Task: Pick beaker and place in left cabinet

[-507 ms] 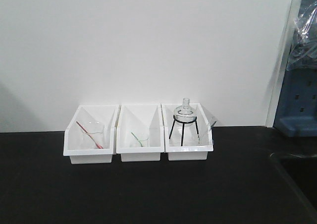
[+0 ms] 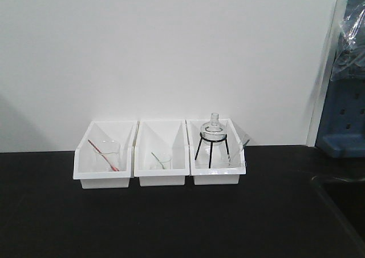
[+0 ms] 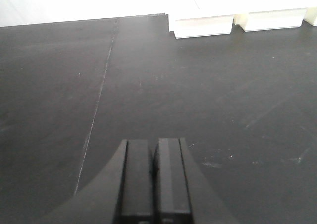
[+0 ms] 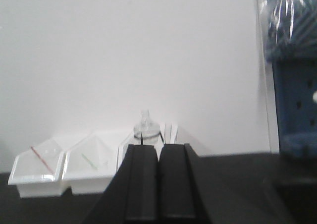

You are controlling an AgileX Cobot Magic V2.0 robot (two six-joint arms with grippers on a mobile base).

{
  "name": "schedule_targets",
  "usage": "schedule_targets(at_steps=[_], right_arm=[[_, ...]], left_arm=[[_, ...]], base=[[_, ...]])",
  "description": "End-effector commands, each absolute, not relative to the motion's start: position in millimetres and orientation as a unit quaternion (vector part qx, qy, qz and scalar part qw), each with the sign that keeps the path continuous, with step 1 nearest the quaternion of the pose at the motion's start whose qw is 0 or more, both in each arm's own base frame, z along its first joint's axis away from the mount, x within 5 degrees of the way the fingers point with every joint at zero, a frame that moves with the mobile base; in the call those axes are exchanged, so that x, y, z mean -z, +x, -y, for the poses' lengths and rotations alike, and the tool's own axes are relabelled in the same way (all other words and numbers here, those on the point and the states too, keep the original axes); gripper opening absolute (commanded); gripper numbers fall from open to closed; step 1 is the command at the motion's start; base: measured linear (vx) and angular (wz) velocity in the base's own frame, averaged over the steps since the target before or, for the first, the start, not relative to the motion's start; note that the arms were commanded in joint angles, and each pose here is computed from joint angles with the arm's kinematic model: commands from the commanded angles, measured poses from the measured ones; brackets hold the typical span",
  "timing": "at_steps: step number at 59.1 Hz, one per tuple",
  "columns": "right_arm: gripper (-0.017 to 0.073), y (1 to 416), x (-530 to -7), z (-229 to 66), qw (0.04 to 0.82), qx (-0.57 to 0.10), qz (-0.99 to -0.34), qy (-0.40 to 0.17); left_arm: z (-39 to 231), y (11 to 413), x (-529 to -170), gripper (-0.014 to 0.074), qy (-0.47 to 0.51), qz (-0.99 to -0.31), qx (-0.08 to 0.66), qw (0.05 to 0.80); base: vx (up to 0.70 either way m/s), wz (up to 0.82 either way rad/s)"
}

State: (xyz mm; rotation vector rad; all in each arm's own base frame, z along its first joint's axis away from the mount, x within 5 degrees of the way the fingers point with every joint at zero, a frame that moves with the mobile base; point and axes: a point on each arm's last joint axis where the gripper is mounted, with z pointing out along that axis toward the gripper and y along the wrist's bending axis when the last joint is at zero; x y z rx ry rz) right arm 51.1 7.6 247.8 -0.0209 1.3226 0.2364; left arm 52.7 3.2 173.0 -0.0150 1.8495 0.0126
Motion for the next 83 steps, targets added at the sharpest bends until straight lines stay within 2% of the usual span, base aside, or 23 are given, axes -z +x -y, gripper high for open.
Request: schedule_targets(at_steps=[1, 6, 15, 27, 39, 48, 61, 64, 69, 76, 83], right_arm=[[-0.0005, 52.3, -306.2, -7.3, 0.825, -0.065, -0.56, -0.038], [-0.0005, 71.5, -338.0, -10.4, 0.816, -0.041, -0.574, -0.055], [-0.0005, 117.1, -359.5, -17.6, 0.784, -0.039, -0.616, -0.059], [-0.0002, 163.8, -350.9, -24.7, 0.751, -0.036, -0.656, -0.061], [0.0058, 181.0, -337.9, -27.4, 0.726, -0.05, -0.684, -0.05], [0.0214, 182.9, -336.2, -27.8, 0.723, -0.049, -0.687, -0.052], [0.0649, 182.7, -339.0, -27.6, 0.734, -0.049, -0.676, -0.049], [0.0717, 182.7, -339.4, -27.6, 0.735, -0.049, -0.674, -0.049], [0.0729, 182.7, -339.4, -27.5, 0.735, -0.052, -0.674, -0.046], [0.072, 183.5, -340.5, -27.3, 0.741, -0.085, -0.666, -0.013], [0.0692, 191.6, -326.3, -35.7, 0.758, -0.083, -0.645, -0.045]], left_arm=[[-1.8, 53.4, -185.3, 0.0004, -0.001, -0.768, 0.002, 0.641], [-1.8, 53.4, -185.3, 0.0004, -0.001, -0.768, 0.002, 0.641], [-1.8, 53.4, -185.3, 0.0004, -0.001, -0.768, 0.002, 0.641], [-1.8, 53.4, -185.3, 0.0004, -0.001, -0.768, 0.002, 0.641], [-1.8, 53.4, -185.3, 0.0004, -0.001, -0.768, 0.002, 0.641], [-1.8, 53.4, -185.3, 0.0004, -0.001, -0.768, 0.002, 0.641], [-1.8, 53.4, -185.3, 0.0004, -0.001, -0.768, 0.002, 0.641], [-1.8, 53.4, -185.3, 0.0004, -0.001, -0.768, 0.002, 0.641], [-1.8, 53.4, -185.3, 0.0004, -0.001, -0.768, 0.002, 0.641], [-1.8, 53.4, -185.3, 0.0004, -0.001, -0.768, 0.002, 0.641], [-1.8, 53.4, -185.3, 0.0004, -0.001, -0.768, 0.002, 0.641]], base=[[0.0, 0.0], [0.0, 0.0], [0.0, 0.0], [0.0, 0.0], [0.0, 0.0], [0.0, 0.0], [0.0, 0.0], [0.0, 0.0], [0.0, 0.0], [0.0, 0.0], [0.0, 0.0]])
